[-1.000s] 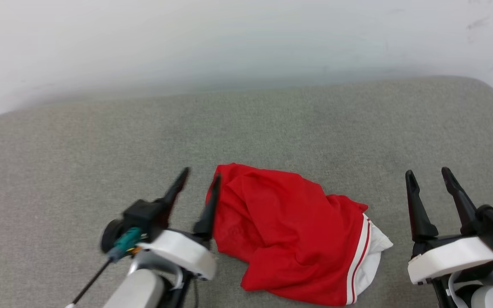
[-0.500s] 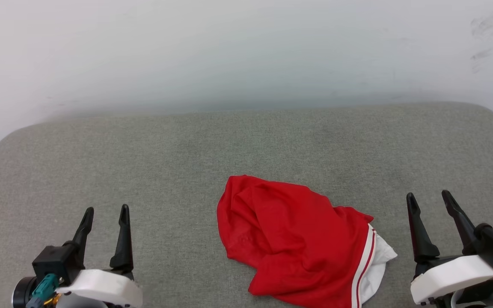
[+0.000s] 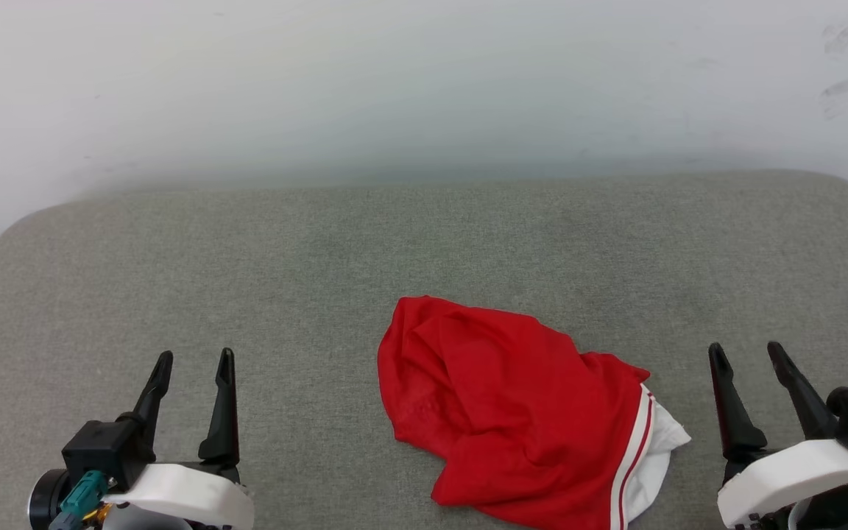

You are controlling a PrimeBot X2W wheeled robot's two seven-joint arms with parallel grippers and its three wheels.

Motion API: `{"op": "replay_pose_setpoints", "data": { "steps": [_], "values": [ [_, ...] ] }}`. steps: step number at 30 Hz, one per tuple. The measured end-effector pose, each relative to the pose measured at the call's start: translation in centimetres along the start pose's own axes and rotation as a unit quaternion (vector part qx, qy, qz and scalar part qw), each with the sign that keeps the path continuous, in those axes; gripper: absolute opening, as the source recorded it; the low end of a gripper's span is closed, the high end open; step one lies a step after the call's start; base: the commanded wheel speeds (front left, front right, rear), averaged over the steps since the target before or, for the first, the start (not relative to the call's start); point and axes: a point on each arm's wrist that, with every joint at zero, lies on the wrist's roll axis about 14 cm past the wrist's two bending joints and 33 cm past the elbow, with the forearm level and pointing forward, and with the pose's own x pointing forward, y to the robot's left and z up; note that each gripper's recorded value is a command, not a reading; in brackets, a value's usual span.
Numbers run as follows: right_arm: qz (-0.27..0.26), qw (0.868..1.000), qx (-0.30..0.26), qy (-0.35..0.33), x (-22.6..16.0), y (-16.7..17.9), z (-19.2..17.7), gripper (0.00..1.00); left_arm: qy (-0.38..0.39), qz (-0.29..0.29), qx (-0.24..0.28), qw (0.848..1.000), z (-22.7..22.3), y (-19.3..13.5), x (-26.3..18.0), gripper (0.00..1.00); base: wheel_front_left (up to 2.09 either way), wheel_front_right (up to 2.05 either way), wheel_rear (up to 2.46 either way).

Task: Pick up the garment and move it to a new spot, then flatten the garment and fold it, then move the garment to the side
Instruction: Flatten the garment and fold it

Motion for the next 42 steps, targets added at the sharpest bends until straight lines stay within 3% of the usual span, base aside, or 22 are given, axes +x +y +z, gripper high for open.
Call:
{"op": "replay_pose_setpoints", "data": {
  "steps": [3, 6, 7, 8, 10, 12, 17, 22, 26, 27, 29, 33, 38, 42],
  "values": [
    [-0.013, 0.997, 0.022, 0.068, -0.2, -0.9, -2.6, 1.00, -0.002, -0.001, -0.001, 1.000, 0.1, -0.1, 0.1, 1.00, 0.00, 0.00, 0.00],
    [-0.037, 0.982, 0.018, 0.182, -1.2, -2.6, -6.4, 1.00, -0.004, -0.003, -0.004, 1.000, 0.1, -0.3, 0.4, 1.00, 0.00, 0.00, 0.00],
    [-0.039, 0.974, 0.018, 0.222, -1.6, -2.8, -7.5, 1.00, -0.005, -0.004, -0.004, 1.000, 0.1, -0.4, 0.6, 1.00, 0.00, 0.00, 0.00],
    [-0.033, 0.946, 0.006, 0.321, -2.7, -3.2, -10.1, 1.00, -0.005, -0.005, -0.007, 1.000, 0.0, -0.5, 1.0, 1.00, 0.00, 0.00, 0.00],
    [-0.022, 0.928, 0.003, 0.373, -3.3, -2.8, -11.5, 1.00, -0.006, -0.008, -0.008, 1.000, -0.1, -0.7, 1.4, 1.00, 0.00, 0.00, 0.00],
    [-0.007, 0.913, 0.001, 0.407, -3.5, -2.1, -12.5, 1.00, -0.005, -0.010, -0.010, 1.000, -0.3, -0.9, 1.9, 1.00, 0.00, 0.00, 0.00],
    [0.028, 0.898, -0.008, 0.440, -1.6, -0.8, -14.1, 1.00, -0.001, -0.019, -0.014, 1.000, -1.1, -1.3, 3.3, 1.00, 0.00, 0.00, 0.00],
    [0.055, 0.869, -0.004, 0.492, -1.6, 0.6, -17.1, 1.00, 0.010, -0.022, -0.017, 1.000, -2.2, -1.4, 4.1, 1.00, 0.00, 0.00, 0.00],
    [0.071, 0.853, -0.005, 0.516, -1.7, 1.3, -18.3, 1.00, 0.016, -0.018, -0.019, 1.000, -2.7, -1.1, 4.3, 1.00, 0.00, 0.00, 0.00],
    [0.073, 0.851, -0.002, 0.519, -1.7, 1.4, -18.4, 0.77, 0.017, -0.016, -0.020, 1.000, -2.8, -1.0, 4.3, 1.00, 0.00, 0.00, 0.00],
    [0.076, 0.849, -0.005, 0.522, -1.6, 1.5, -18.4, 0.00, 0.018, -0.015, -0.020, 1.000, -2.9, -0.9, 4.3, 1.00, 0.00, 0.00, 0.00],
    [0.091, 0.858, -0.007, 0.506, -1.1, 2.3, -17.6, 0.00, 0.015, -0.013, -0.021, 1.000, -2.7, -0.9, 4.2, 1.00, 0.00, 0.00, 0.00],
    [0.076, 0.905, -0.035, 0.417, 2.5, 0.9, -13.3, 0.00, 0.011, -0.019, -0.020, 1.000, -2.5, -1.2, 4.2, 1.00, 0.00, 0.00, 0.00],
    [0.025, 0.931, -0.052, 0.360, 4.5, -2.6, -9.9, 0.00, 0.007, -0.029, -0.022, 0.999, -2.3, -1.9, 4.4, 1.00, 0.00, 0.00, 0.00]
  ]
}}
